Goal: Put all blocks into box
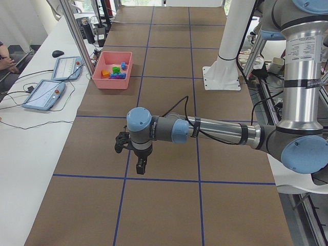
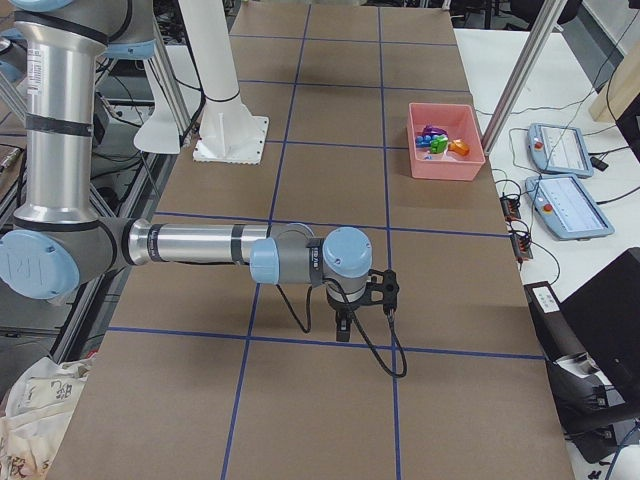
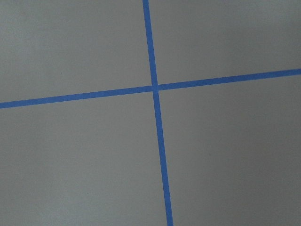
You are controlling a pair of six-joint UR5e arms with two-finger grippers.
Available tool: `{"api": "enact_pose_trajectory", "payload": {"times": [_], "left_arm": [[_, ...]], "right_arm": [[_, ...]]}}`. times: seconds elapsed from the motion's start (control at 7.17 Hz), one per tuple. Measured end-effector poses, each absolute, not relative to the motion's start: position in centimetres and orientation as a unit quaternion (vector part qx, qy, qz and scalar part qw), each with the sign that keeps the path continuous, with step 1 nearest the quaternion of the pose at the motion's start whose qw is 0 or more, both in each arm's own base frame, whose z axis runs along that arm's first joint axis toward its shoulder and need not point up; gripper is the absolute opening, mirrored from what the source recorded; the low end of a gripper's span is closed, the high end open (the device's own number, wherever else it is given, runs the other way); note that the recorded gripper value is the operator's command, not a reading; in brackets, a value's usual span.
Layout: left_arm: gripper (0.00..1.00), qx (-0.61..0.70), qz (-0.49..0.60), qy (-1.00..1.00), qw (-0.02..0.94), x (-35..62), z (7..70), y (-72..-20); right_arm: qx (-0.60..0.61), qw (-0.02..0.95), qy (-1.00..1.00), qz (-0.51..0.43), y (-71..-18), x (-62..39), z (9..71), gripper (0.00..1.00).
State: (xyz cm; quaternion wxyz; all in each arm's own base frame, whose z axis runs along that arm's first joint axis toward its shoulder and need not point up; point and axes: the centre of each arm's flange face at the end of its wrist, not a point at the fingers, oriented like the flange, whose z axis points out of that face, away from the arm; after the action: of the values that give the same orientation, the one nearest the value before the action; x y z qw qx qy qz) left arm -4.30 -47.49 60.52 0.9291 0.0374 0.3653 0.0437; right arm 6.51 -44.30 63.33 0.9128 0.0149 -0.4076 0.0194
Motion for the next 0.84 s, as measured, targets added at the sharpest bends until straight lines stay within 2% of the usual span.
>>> {"api": "enact_pose_trajectory", "payload": {"times": [0.84], "left_arm": [[1.0,0.036,0.044,0.368,0.928,-4.22,60.63,-47.44]], "right_arm": [[0.016,0.913,-0.408,0.019,-44.34,6.5,63.47,1.0]]}}
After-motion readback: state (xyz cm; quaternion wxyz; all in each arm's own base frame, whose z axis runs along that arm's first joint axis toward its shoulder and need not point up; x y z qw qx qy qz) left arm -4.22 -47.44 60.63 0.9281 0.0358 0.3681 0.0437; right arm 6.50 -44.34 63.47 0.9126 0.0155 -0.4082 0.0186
